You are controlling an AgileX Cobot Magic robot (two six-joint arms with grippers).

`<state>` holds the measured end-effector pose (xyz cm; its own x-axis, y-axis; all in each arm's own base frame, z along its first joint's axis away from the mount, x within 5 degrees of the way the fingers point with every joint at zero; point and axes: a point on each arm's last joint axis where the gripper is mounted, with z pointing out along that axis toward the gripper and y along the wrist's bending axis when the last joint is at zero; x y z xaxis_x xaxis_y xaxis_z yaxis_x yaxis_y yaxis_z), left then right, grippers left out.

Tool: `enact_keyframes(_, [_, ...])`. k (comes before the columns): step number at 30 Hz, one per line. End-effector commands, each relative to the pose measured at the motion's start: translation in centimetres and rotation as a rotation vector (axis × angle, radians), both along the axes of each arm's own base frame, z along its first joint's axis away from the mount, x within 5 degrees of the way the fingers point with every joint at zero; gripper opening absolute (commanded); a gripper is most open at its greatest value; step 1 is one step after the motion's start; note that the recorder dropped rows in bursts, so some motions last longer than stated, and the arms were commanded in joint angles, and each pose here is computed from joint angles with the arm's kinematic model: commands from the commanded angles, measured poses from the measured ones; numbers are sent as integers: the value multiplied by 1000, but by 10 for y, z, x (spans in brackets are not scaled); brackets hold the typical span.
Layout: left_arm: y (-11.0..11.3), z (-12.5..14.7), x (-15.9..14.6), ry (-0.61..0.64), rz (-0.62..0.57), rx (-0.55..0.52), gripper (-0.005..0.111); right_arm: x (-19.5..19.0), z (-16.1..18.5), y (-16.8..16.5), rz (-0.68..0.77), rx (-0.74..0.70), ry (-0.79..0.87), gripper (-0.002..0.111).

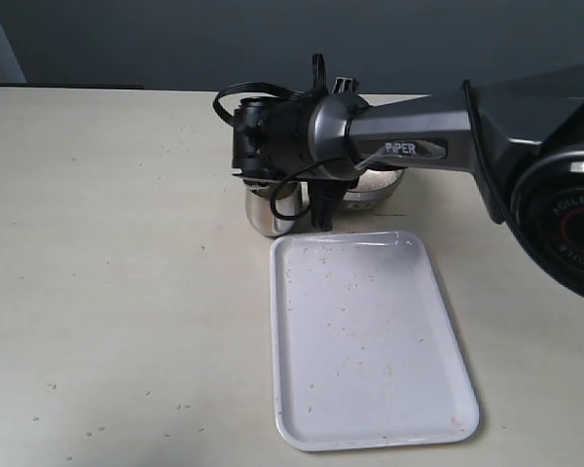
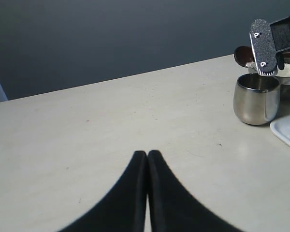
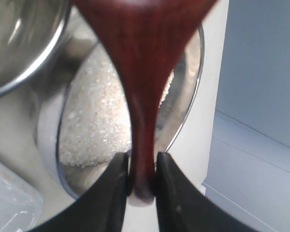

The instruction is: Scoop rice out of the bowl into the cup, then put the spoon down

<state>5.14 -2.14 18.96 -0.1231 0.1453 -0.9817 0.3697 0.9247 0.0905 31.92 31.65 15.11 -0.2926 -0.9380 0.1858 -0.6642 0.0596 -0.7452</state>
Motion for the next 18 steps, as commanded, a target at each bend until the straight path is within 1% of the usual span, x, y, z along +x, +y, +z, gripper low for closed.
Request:
enact_keyframes(1, [0,2,0,-16,-2,-10,1,-2,5,1,4,5,-20,-1])
enact_keyframes(18, [0,2,0,-16,-2,-10,1,-4,8,3,-16,21,-59,-1])
